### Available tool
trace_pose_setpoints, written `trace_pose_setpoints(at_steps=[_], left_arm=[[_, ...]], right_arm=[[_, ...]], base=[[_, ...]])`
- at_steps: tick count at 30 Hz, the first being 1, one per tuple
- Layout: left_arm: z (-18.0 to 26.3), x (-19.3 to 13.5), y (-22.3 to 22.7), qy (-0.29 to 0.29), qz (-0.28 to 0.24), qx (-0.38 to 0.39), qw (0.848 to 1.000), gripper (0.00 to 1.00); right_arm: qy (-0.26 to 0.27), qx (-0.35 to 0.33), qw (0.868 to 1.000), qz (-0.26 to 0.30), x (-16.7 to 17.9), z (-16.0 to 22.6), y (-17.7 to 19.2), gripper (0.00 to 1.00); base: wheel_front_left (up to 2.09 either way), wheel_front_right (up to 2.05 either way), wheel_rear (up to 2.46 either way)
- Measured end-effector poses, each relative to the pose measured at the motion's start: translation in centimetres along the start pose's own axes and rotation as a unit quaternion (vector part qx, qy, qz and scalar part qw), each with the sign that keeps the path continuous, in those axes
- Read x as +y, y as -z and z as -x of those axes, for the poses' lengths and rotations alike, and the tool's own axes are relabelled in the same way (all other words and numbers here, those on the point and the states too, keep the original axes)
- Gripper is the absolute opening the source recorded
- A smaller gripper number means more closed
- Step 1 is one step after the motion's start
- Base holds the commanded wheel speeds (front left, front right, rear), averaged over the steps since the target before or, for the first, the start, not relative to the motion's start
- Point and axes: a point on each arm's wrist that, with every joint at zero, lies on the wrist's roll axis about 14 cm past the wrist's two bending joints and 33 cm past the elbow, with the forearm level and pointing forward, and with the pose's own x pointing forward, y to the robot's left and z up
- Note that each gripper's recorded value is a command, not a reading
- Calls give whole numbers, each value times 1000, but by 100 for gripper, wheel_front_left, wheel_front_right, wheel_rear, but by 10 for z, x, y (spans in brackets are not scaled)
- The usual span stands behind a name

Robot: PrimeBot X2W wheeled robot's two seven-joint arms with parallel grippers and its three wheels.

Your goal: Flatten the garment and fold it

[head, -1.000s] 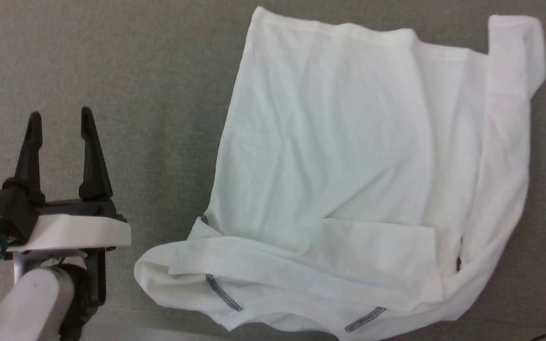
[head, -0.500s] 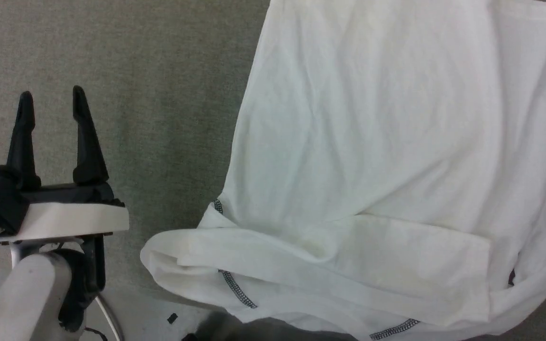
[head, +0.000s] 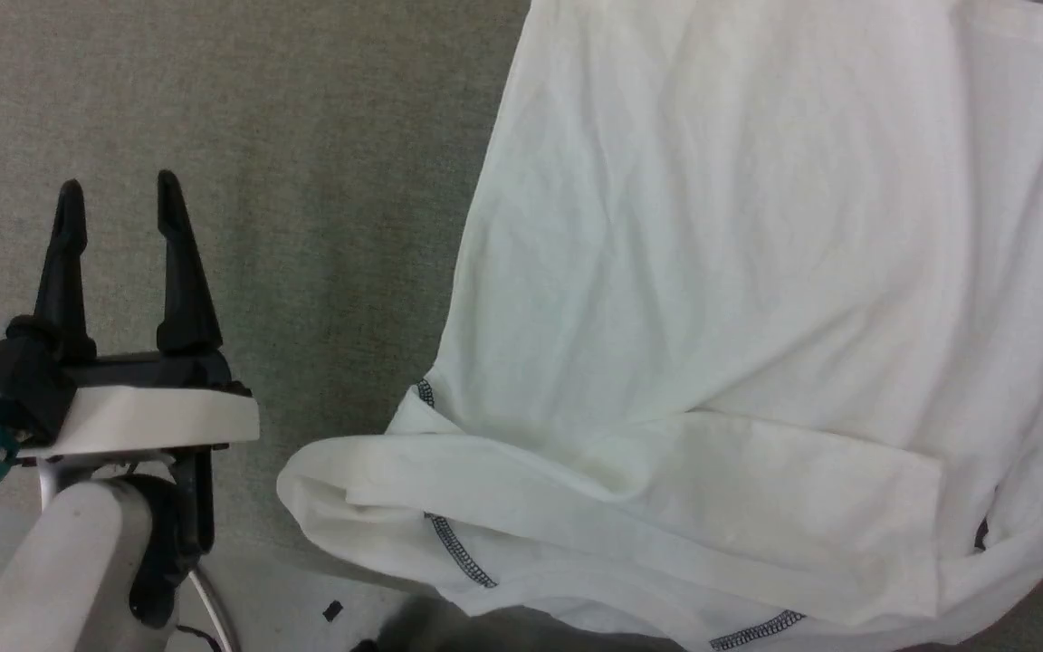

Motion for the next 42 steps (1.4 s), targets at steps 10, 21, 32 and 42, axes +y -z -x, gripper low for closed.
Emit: trace_pose_setpoints(at_steps=[10, 21, 32, 42], left_arm=[[20, 1, -12, 5, 5, 1, 1000, 100], [53, -7, -37, 21, 24, -2, 999, 100], [76, -21, -72, 52, 40, -30, 997, 100], [85, -26, -83, 64, 44, -41, 996, 100]], right_arm=[[12, -140, 988, 61, 1, 67, -28, 0], [-36, -232, 964, 125, 37, 154, -15, 0], [-182, -255, 937, 151, 158, 205, 39, 0], [-294, -198, 922, 155, 257, 207, 99, 0]], base=[[0, 0, 0], [0, 0, 0], [0, 0, 0], [0, 0, 0]])
